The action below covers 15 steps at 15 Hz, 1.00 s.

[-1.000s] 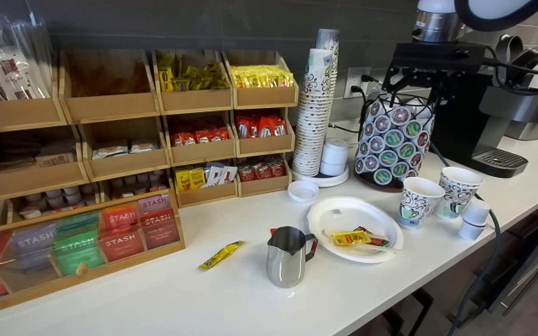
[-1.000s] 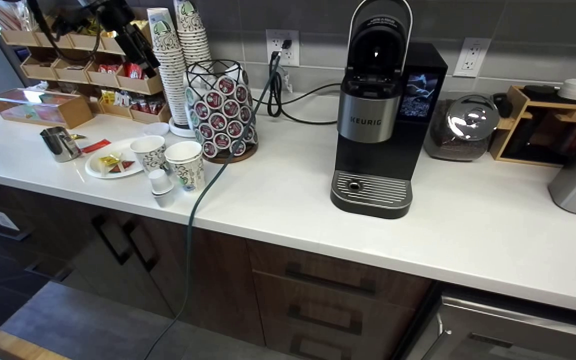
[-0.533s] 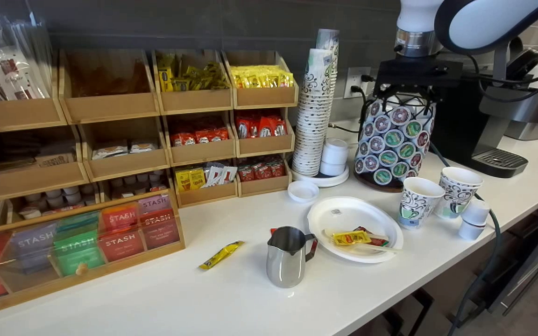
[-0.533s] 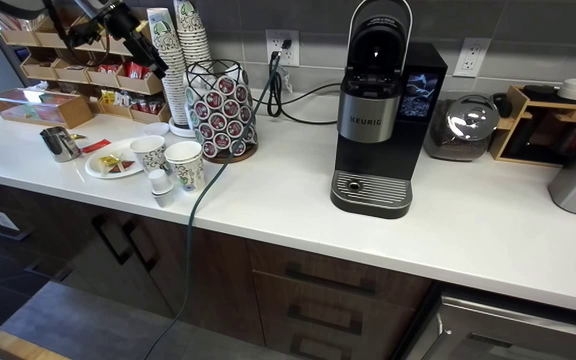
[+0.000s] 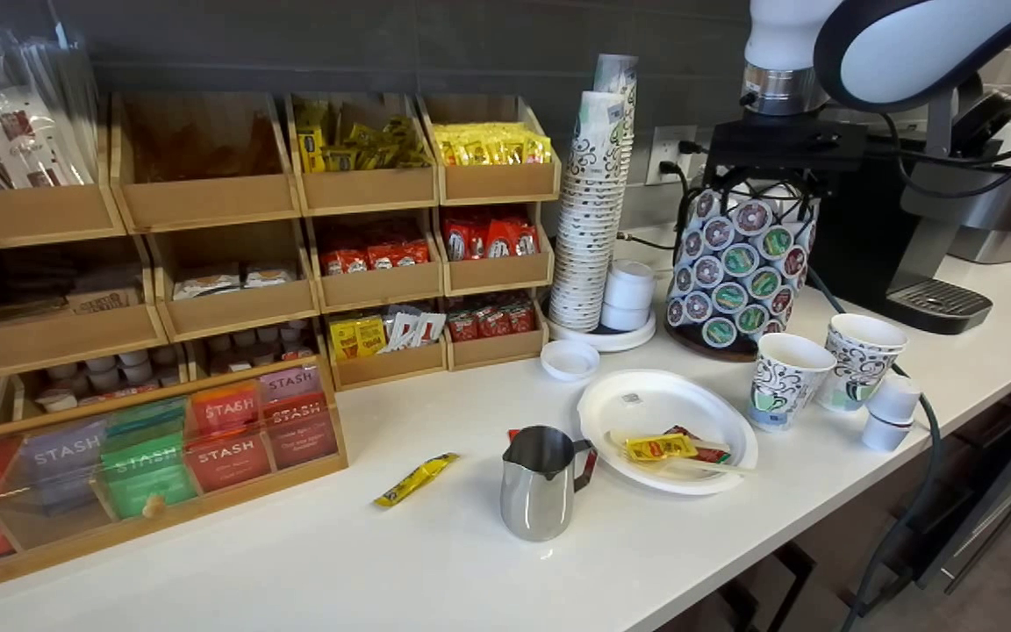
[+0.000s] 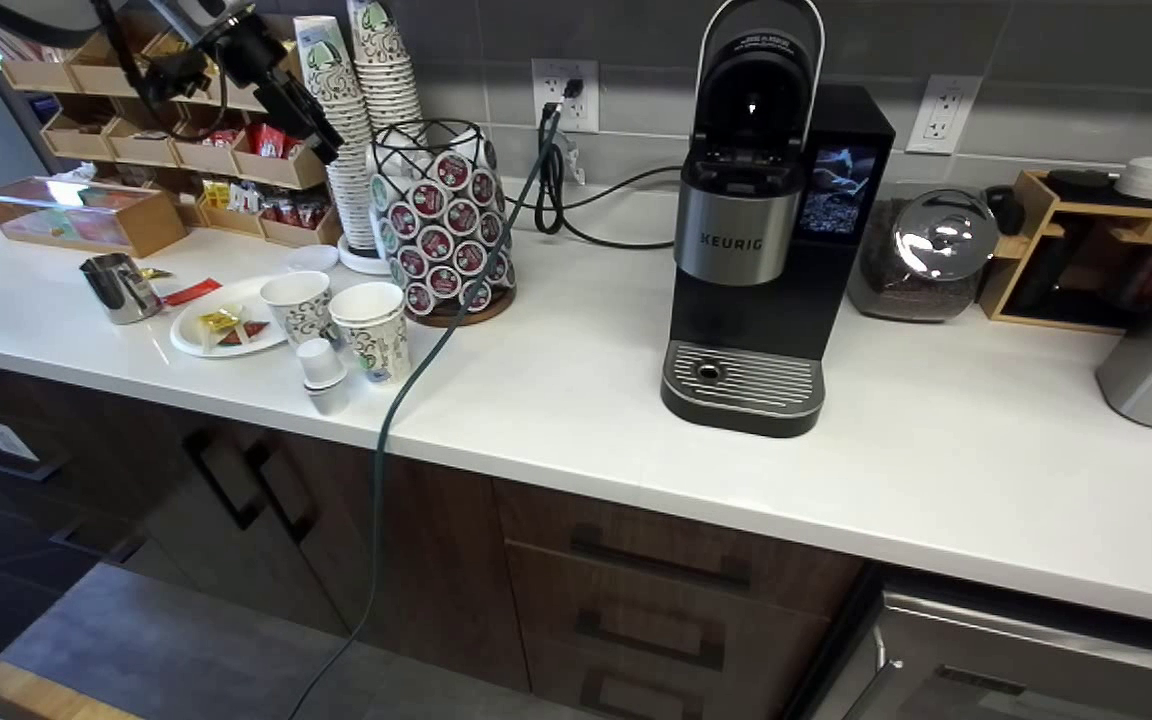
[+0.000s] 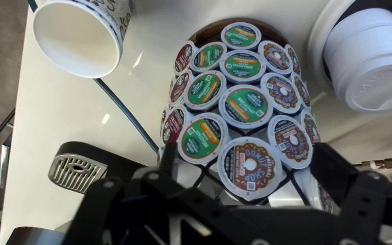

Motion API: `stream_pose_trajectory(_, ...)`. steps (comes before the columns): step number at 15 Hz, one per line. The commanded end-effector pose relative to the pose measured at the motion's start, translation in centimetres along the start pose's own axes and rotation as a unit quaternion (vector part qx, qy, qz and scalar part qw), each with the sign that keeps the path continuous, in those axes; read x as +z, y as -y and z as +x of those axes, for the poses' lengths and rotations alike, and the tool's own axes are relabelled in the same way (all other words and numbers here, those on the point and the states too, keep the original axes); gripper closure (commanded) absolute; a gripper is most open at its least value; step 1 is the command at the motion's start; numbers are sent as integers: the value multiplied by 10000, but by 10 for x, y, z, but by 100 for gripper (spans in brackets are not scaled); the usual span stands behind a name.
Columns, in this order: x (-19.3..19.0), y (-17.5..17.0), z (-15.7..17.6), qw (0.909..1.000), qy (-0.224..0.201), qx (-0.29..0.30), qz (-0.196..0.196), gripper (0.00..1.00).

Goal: Put one cream on the table

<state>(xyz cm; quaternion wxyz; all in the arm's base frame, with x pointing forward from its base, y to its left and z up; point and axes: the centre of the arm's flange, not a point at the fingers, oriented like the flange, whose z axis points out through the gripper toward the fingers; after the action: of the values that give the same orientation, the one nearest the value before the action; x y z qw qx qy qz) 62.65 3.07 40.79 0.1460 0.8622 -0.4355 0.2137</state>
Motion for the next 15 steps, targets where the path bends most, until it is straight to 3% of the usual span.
stream_pose_trajectory(1, 16, 8, 2, 9999, -75, 130, 81, 0)
stream_pose_trajectory(8, 27, 6, 16, 9996, -138, 198, 150, 11)
stream_pose_trajectory(12, 29, 8, 20, 9992, -112, 162, 344, 8)
stream_pose_trajectory(15, 32, 10, 20, 9990, -107, 116, 429, 12)
